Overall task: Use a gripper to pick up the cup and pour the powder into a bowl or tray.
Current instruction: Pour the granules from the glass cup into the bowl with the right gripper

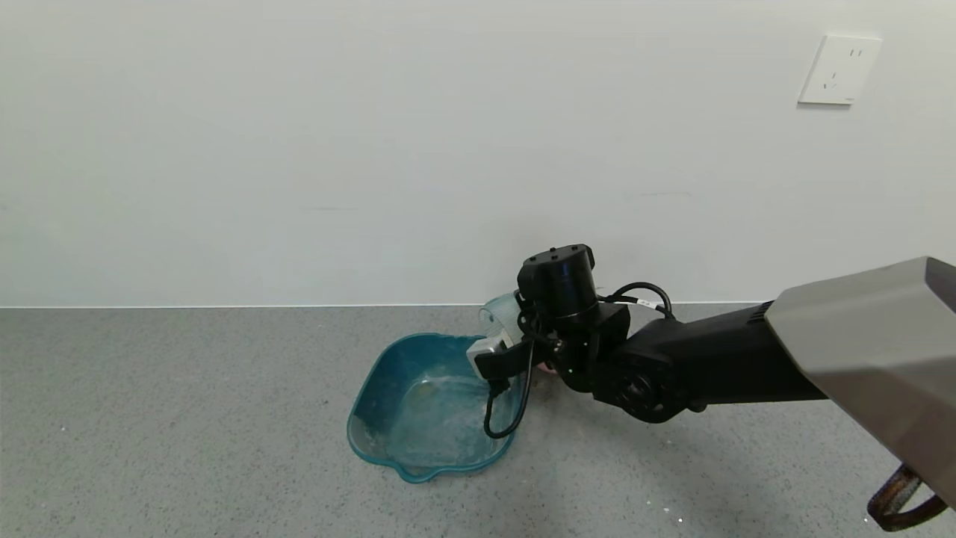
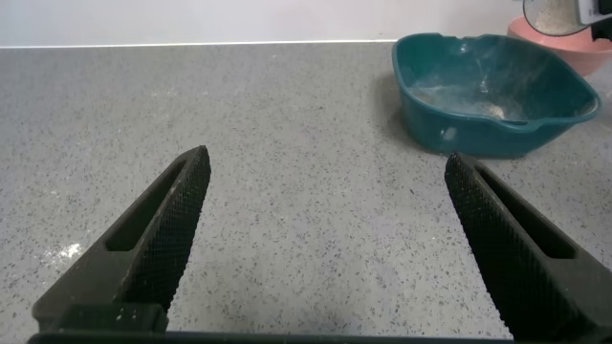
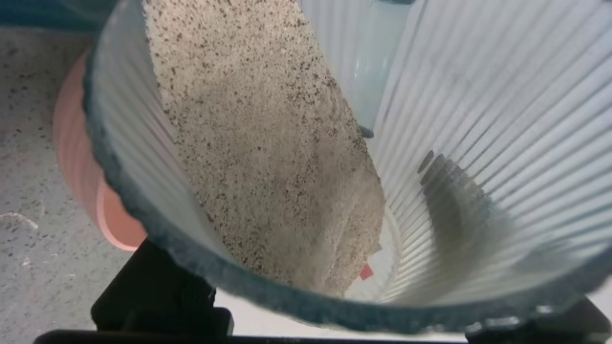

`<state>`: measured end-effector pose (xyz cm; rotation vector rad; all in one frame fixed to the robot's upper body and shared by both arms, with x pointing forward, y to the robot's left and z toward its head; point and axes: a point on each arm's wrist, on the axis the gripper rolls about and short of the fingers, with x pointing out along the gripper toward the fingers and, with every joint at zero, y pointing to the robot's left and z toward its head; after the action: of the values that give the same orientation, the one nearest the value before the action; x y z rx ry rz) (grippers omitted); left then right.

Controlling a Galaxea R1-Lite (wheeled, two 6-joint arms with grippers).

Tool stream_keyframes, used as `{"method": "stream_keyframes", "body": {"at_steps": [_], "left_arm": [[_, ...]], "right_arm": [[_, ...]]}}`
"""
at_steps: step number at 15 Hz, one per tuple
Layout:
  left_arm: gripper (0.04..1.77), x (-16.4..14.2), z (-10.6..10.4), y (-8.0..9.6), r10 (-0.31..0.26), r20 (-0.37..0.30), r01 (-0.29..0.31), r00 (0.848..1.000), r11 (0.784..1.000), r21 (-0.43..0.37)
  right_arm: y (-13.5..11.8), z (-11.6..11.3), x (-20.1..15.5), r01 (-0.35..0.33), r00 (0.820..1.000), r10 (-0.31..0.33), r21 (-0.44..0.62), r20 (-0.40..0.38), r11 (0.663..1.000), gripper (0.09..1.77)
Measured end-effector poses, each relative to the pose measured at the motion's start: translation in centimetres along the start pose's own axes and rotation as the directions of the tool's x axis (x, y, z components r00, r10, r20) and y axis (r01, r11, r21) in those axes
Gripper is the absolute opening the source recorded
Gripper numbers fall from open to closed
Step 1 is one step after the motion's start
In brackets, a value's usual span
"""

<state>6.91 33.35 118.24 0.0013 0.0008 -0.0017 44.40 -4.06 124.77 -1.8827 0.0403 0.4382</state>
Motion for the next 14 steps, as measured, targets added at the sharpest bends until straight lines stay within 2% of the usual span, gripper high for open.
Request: {"method": "stream_keyframes", "body": {"at_steps": [5, 14], "left_arm": [[1.76, 0.0, 0.0, 0.0, 0.0, 0.0, 0.0, 1.0, 1.0, 0.0], [1.76, 0.0, 0.0, 0.0, 0.0, 0.0, 0.0, 1.0, 1.0, 0.0]], "right_arm": [[-0.1, 0.1, -0.1, 0.003, 1.0, -0.004, -0.046, -0.004, 0.999, 1.35], [-0.4, 1.1, -0.7, 0.004, 0.998, -0.01, -0.11, -0.055, 0.994, 1.35]]}}
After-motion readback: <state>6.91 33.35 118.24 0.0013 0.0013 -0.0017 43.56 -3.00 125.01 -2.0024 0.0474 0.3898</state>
